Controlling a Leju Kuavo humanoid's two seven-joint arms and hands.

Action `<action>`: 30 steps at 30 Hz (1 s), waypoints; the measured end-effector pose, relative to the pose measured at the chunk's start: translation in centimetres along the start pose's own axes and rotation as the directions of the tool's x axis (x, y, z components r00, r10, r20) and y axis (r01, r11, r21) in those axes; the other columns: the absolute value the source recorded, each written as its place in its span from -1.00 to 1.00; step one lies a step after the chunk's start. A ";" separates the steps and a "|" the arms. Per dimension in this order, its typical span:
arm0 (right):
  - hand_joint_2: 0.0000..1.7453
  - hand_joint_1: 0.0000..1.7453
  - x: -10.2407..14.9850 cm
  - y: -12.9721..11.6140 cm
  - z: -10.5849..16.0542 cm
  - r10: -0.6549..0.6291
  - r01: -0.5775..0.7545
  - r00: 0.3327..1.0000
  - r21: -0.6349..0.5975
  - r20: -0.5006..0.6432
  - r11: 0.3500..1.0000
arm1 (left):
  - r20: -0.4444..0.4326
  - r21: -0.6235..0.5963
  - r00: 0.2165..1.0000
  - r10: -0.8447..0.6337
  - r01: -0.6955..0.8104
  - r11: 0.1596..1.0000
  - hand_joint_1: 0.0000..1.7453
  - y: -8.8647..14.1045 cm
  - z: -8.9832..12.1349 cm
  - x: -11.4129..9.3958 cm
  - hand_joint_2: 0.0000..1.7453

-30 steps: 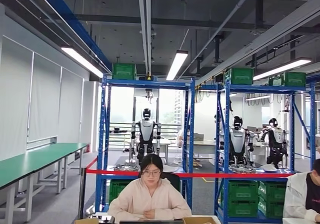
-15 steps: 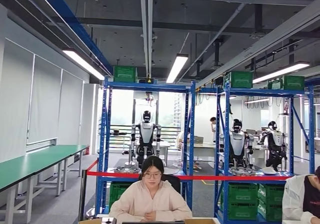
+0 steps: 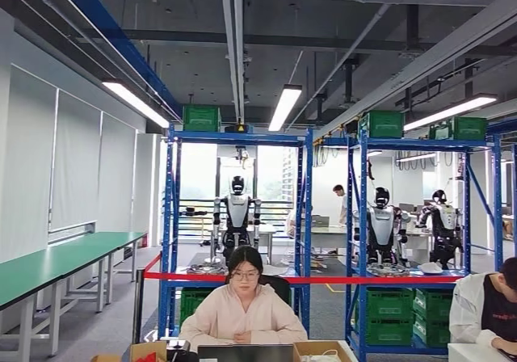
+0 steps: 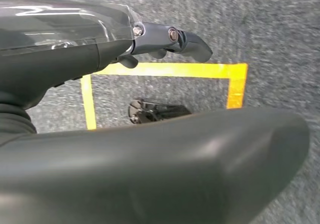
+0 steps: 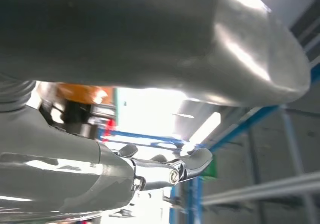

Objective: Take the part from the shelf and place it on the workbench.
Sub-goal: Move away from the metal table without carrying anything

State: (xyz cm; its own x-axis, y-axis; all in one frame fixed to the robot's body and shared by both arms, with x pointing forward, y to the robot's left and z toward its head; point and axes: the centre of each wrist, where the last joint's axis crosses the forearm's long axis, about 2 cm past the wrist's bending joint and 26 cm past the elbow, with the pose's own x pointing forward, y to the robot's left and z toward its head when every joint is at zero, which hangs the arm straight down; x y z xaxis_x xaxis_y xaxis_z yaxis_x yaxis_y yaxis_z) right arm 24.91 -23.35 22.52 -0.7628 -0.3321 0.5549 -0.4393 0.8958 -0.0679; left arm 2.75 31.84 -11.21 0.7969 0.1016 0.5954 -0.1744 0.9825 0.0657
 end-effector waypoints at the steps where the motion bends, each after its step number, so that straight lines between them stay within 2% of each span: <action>1: -1.00 -1.00 -0.4 0.1 0.3 -0.005 0.005 1.000 0.001 -0.023 1.000 | 0.004 -0.002 1.000 0.000 0.000 1.000 -1.00 0.0 0.0 0.0 -1.00; 7: -1.00 -1.00 -1.9 1.1 3.7 -0.033 0.031 0.988 -0.014 -0.149 0.999 | -0.006 -0.008 1.000 -0.012 0.012 1.000 -1.00 0.4 0.0 0.0 -1.00; 13: -1.00 -1.00 -2.2 1.9 6.4 -0.062 0.054 0.976 -0.041 -0.211 0.998 | -0.016 -0.010 1.000 -0.019 0.019 1.000 -1.00 0.5 0.1 -0.2 -1.00; 24: -1.00 -1.00 -1.7 2.1 6.9 -0.068 0.061 0.980 -0.042 -0.186 0.997 | -0.036 -0.007 0.999 -0.035 0.035 0.999 -1.00 0.9 0.2 -0.4 -1.00; 30: -1.00 -1.00 -1.8 1.6 7.4 -0.045 0.036 0.969 -0.045 -0.241 0.998 | -0.013 -0.010 0.999 -0.045 0.045 0.999 -1.00 1.3 -0.1 0.1 -1.00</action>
State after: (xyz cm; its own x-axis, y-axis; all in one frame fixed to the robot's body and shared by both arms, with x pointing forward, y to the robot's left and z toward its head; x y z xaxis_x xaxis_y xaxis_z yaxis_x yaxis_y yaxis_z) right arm 22.07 -23.49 15.27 -0.6053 -0.2913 0.7408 -0.4445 0.8957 -0.0110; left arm 2.62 33.16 -11.15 0.8112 0.0594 0.5818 -0.1327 0.9876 0.0842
